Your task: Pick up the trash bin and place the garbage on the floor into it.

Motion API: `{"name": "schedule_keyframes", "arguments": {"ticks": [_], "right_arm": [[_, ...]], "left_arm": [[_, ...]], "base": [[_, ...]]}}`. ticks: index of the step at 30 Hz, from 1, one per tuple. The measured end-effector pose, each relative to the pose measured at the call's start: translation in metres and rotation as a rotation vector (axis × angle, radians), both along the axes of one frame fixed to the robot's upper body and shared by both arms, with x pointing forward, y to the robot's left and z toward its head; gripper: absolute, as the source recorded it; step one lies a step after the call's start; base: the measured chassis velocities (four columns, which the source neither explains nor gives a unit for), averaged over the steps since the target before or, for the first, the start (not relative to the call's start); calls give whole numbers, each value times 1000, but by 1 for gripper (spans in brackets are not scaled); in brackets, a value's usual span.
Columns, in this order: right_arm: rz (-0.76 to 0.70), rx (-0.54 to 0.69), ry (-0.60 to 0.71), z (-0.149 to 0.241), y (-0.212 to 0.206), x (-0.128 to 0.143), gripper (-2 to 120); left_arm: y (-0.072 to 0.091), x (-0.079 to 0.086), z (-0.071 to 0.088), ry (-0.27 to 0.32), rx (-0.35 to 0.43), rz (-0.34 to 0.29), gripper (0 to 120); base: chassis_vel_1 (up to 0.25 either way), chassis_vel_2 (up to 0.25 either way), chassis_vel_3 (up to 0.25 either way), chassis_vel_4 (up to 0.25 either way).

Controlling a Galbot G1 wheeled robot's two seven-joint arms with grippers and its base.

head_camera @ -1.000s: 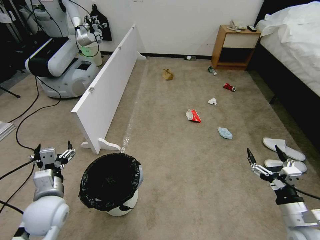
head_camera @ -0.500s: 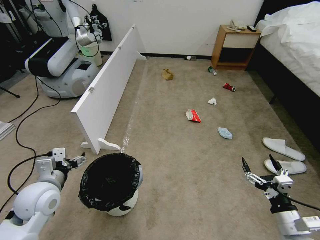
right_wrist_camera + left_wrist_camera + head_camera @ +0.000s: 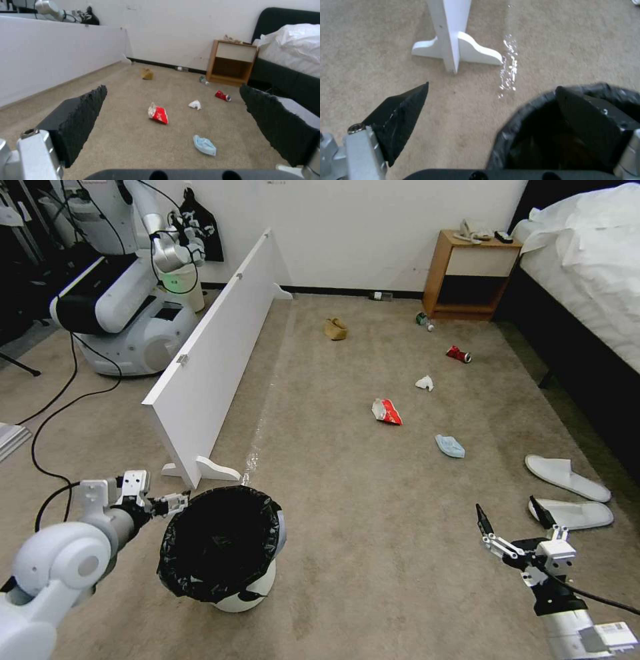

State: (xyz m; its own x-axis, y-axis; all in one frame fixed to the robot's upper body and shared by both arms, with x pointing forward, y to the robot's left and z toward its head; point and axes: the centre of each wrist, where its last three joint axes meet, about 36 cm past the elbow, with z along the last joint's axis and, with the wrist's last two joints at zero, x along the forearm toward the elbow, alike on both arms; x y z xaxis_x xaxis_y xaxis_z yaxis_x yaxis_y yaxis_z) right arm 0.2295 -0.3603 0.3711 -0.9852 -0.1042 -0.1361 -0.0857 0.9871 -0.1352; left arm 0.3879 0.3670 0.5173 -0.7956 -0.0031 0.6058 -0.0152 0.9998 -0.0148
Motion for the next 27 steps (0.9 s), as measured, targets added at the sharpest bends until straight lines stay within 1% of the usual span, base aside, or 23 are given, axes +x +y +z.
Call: {"name": "schedule_keyframes", "arguments": {"ticks": [1, 3, 4, 5, 6, 8, 12, 14, 15, 17, 19, 20, 21, 23, 24, 27], "right_arm": [[0, 0, 0, 0, 0, 0, 100], [6, -2, 2, -2, 4, -1, 100], [6, -2, 2, -2, 4, -1, 100], [5, -1, 1, -3, 5, -1, 100], [5, -1, 1, -3, 5, -1, 100], [2, 0, -1, -5, 7, -2, 100], [0, 0, -3, -7, 7, -3, 100], [-2, -1, -3, -8, 5, -3, 100], [-2, -1, -3, -8, 5, -3, 100], [-5, -3, -8, -7, 3, -3, 100], [-5, -3, -8, -7, 3, -3, 100], [-6, -4, -11, -7, 2, -2, 100], [-6, -4, -11, -7, 2, -2, 100], [-8, -5, -14, -7, 1, -3, 100], [-8, -5, -14, -7, 1, -3, 100], [-9, -6, -20, -7, 0, -4, 100]], "left_arm": [[0, 0, 0, 0, 0, 0, 100], [10, 7, -3, 18, 25, 18, 100], [10, 7, -3, 18, 25, 18, 100], [15, 9, -6, 33, 42, 26, 100], [15, 9, -6, 33, 42, 26, 100], [22, 10, -9, 47, 56, 32, 100], [28, 12, -13, 56, 68, 37, 100], [33, 13, -18, 70, 74, 46, 100], [33, 13, -18, 70, 74, 46, 100], [37, 12, -26, 96, 74, 53, 100], [38, 12, -28, 100, 73, 52, 100], [36, 10, -33, 118, 72, 45, 100], [36, 10, -33, 118, 72, 45, 100], [29, 5, -36, 127, 72, 23, 100], [29, 5, -36, 127, 72, 23, 100], [19, -1, -35, 122, 79, -2, 100]], "base": [[0, 0, 0, 0], [0, 0, 0, 0], [0, 0, 0, 0], [0, 0, 0, 0], [0, 0, 0, 0], [0, 0, 0, 0], [0, 0, 0, 0], [0, 0, 0, 0], [0, 0, 0, 0], [0, 0, 0, 0], [0, 0, 0, 0], [0, 0, 0, 0], [0, 0, 0, 0], [0, 0, 0, 0], [0, 0, 0, 0], [0, 0, 0, 0]]}}
